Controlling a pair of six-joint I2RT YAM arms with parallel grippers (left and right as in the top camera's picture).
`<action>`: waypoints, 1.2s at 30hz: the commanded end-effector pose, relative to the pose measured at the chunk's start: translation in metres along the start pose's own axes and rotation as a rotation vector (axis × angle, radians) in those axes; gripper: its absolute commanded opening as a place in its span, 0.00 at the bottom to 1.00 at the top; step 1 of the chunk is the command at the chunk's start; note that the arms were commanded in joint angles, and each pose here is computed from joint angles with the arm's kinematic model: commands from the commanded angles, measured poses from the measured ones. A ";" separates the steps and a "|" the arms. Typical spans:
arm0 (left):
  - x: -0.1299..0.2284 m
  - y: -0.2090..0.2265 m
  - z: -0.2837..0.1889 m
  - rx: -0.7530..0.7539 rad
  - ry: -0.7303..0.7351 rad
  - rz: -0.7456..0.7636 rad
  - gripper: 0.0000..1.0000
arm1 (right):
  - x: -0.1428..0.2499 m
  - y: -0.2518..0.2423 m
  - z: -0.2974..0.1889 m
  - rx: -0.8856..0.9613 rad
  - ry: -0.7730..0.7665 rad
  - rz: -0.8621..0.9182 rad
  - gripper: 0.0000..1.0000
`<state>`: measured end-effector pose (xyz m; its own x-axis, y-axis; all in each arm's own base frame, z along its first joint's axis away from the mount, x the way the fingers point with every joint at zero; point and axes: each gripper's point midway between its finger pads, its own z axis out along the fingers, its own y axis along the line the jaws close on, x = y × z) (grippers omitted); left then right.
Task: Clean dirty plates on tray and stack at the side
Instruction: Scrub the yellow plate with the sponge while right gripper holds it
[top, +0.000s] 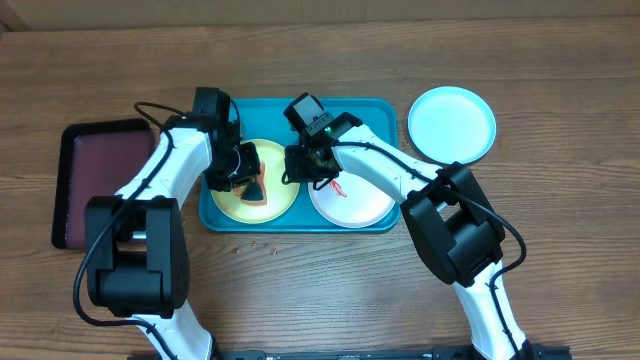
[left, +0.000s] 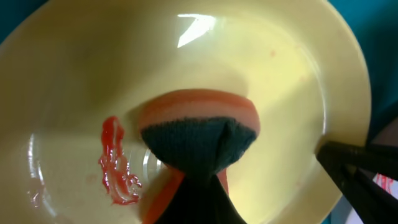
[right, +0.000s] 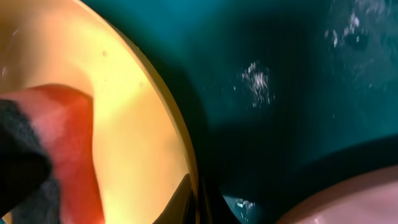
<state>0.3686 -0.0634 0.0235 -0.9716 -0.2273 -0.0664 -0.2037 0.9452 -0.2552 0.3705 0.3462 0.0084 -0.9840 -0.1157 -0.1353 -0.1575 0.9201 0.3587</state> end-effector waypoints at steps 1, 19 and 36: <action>0.010 0.000 0.010 -0.001 0.014 -0.012 0.04 | 0.018 -0.013 0.015 0.041 0.063 0.023 0.04; -0.003 0.086 -0.018 -0.493 -0.079 -0.034 0.04 | 0.012 -0.012 0.015 0.038 0.037 0.010 0.04; -0.016 -0.021 0.004 0.044 -0.081 -0.006 0.04 | 0.007 -0.009 0.015 0.026 0.018 0.005 0.04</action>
<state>0.3851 -0.0450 0.0214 -0.9484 -0.2633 -0.1768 -0.2348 0.9576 -0.1668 0.3688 0.3507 0.0093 -0.9834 -0.1201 -0.1359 -0.1629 0.9141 0.3714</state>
